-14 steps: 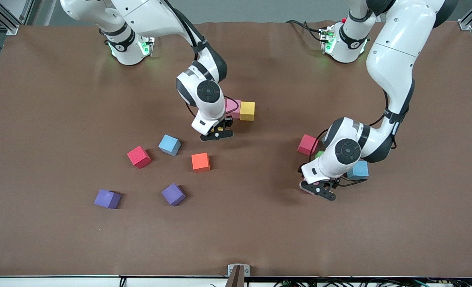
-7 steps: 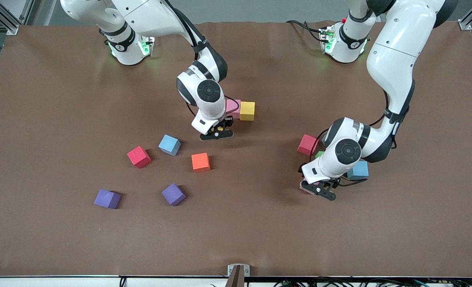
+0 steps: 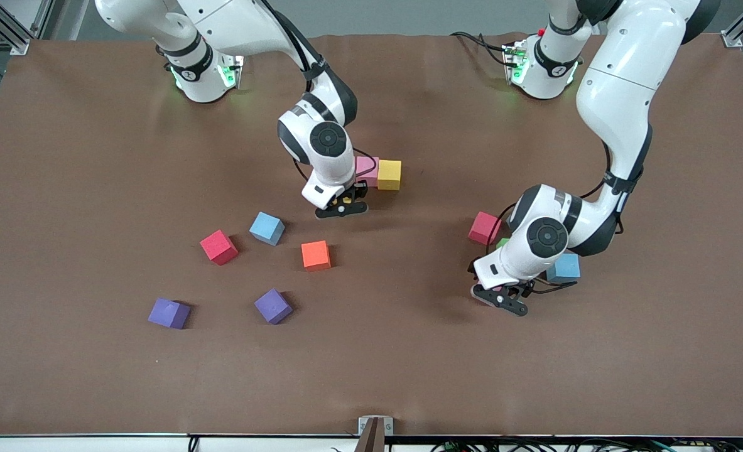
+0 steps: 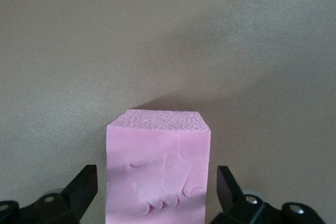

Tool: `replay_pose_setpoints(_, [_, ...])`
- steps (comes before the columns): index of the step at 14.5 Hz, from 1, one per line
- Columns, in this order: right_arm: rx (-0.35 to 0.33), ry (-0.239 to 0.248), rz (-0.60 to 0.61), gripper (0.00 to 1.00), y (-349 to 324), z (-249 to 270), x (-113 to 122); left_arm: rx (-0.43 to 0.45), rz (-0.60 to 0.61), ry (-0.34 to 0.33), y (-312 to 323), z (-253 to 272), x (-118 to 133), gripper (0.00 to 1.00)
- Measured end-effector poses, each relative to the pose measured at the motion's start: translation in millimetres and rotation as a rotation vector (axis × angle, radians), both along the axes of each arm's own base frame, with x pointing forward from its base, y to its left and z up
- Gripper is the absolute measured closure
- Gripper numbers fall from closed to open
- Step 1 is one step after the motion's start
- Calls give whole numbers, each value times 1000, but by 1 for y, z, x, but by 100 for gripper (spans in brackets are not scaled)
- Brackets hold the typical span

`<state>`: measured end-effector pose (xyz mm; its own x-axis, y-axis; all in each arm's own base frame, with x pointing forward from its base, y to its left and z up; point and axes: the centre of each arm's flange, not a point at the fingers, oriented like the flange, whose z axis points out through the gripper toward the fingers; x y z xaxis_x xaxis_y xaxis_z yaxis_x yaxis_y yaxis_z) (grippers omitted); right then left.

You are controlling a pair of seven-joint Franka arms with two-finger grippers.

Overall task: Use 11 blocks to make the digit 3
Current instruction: 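Lower the yellow cube below the pink cube row with the right gripper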

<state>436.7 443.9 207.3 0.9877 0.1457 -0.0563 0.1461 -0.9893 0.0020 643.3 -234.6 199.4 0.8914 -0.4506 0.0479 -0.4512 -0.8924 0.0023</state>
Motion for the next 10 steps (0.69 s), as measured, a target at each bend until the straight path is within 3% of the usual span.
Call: replay_pose_setpoints(10, [0,-2,-5,44,1,0,-5,-1,0,-2,0,0,0,1])
